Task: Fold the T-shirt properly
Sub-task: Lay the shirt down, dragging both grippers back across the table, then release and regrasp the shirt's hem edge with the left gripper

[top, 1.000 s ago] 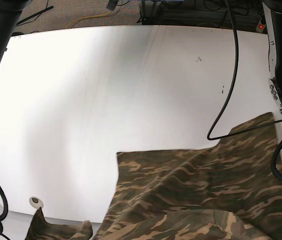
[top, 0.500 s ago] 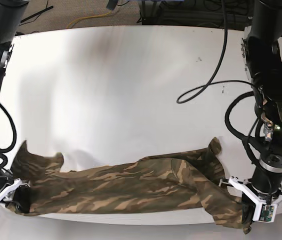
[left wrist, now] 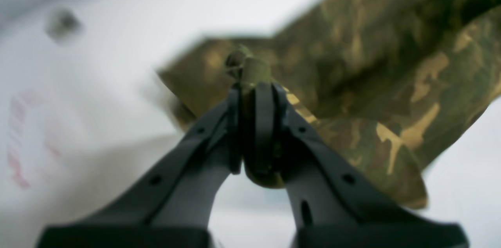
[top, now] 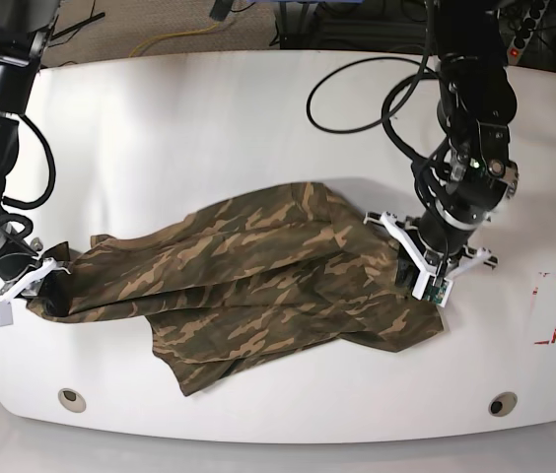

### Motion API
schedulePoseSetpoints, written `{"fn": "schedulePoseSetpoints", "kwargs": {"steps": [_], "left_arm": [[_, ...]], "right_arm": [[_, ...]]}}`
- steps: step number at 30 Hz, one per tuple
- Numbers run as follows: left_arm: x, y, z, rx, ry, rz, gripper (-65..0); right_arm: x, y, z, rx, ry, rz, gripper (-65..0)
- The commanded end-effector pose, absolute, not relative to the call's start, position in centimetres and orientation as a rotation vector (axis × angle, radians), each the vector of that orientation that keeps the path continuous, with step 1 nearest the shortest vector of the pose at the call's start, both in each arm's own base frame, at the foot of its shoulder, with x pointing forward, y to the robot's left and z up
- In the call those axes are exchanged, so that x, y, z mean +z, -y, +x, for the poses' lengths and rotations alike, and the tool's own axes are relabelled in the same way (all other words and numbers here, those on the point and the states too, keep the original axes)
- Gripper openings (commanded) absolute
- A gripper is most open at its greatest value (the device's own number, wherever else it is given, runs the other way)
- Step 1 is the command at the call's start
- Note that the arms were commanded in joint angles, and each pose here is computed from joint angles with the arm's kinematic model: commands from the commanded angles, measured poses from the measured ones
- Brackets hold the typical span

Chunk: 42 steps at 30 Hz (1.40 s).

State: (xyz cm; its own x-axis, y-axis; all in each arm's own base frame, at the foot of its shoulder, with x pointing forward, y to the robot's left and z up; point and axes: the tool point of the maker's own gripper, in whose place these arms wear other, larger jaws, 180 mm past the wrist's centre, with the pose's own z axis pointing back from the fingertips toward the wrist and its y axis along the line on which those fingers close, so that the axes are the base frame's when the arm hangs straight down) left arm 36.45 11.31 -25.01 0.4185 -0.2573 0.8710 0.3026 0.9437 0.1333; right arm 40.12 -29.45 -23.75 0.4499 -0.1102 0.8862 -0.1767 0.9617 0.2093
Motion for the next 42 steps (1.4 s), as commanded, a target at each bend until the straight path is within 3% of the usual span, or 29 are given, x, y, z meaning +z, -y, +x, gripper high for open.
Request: {"fn": "schedulePoseSetpoints", "kwargs": {"steps": [1, 13, 26, 29, 35, 37, 42], "left_arm": [[-25.5, -10.8, 35.3, -0.336, 1.091, -0.072, -65.0], [-35.0, -9.7, 25.6, -0.323, 0.79, -0.151, -65.0], [-37.2, -10.2, 21.7, -0.323, 0.756, -0.166, -64.7], [-37.1, -10.3, 21.9, -0.326, 0.76, -0.161, -54.0], [-37.2, -10.3, 21.8, -0.326, 0.755, -0.162, -17.6], [-37.2, -10.3, 21.8, -0.326, 0.755, -0.162, -14.2], [-36.9, -10.9, 22.0, -0.35, 0.762, -0.143, -14.0]], "right_arm": [[-22.8, 30.5, 39.7, 0.011, 1.155, 0.283, -65.0], [-29.6, 32.6, 33.9, -0.123, 1.014, 0.27, -65.0], [-33.4, 31.6, 30.7, -0.162, 0.92, 0.293, -65.0], [-33.7, 31.5, 30.5, -0.166, 0.914, 0.296, -65.0], [-34.3, 30.5, 30.4, -0.183, 0.912, 0.323, -65.0], [-34.3, 30.5, 30.4, -0.183, 0.91, 0.323, -65.0], [-34.5, 30.5, 30.3, -0.184, 0.907, 0.321, -65.0]]}}
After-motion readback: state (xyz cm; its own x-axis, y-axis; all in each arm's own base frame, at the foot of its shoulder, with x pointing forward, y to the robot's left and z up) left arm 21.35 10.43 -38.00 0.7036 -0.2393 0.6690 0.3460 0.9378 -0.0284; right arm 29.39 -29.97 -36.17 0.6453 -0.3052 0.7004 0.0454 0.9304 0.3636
